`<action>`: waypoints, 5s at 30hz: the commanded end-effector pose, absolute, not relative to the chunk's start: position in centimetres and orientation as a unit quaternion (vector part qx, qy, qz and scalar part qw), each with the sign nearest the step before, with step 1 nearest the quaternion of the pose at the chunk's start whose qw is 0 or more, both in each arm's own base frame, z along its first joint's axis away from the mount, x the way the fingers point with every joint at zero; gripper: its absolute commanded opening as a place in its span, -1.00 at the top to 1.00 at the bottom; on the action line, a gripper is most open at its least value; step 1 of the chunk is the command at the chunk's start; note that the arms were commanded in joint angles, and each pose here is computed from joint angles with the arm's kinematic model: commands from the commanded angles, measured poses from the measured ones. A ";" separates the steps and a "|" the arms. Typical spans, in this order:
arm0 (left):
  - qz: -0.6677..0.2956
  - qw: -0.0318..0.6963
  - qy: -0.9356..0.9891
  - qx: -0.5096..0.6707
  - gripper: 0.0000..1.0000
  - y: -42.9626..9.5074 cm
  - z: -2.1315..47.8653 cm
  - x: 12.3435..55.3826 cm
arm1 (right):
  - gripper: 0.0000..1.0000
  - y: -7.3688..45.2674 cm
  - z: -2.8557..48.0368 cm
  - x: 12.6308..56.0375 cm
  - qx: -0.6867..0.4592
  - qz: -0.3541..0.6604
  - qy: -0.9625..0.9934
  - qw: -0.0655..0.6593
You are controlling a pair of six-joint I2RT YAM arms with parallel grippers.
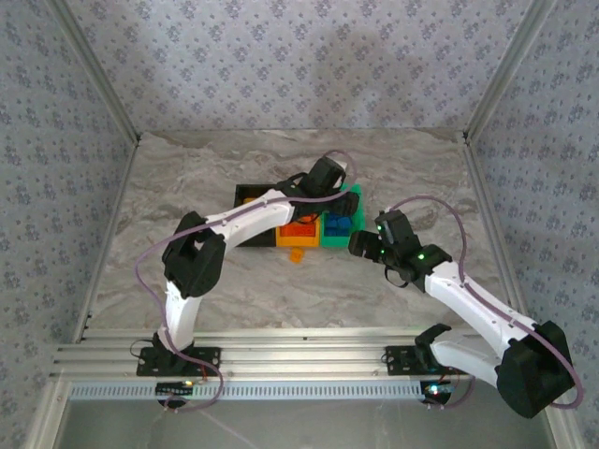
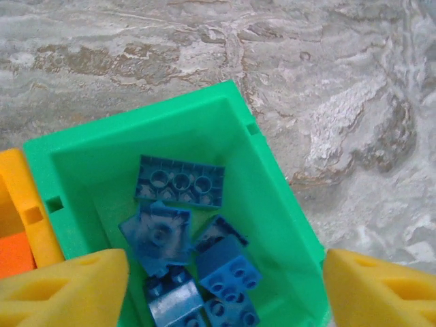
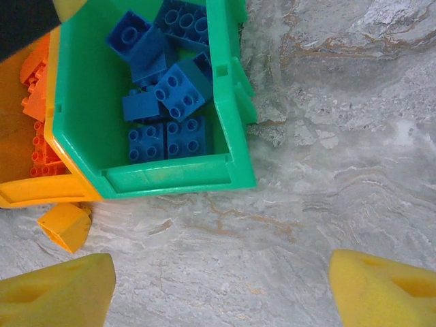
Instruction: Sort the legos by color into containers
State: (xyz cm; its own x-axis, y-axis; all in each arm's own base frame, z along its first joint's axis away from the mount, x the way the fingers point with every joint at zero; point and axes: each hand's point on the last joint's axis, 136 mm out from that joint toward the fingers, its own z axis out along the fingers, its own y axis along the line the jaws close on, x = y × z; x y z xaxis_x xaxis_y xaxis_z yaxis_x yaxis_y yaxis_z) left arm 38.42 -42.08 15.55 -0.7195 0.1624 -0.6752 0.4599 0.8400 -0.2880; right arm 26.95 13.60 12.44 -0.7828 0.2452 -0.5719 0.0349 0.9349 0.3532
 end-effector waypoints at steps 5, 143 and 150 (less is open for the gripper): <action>-0.274 0.397 0.863 0.153 -0.93 -39.1 24.5 36.5 | -0.69 16.2 11.7 26.7 0.066 0.182 0.931 0.309; 0.089 0.566 0.814 -0.098 -0.99 3.9 9.3 39.0 | -1.00 -1.6 17.2 33.2 0.085 -0.084 0.798 0.591; 0.088 0.567 0.813 -0.097 -1.00 3.8 9.3 39.0 | -0.99 -2.1 13.2 36.4 0.030 -0.081 0.799 0.596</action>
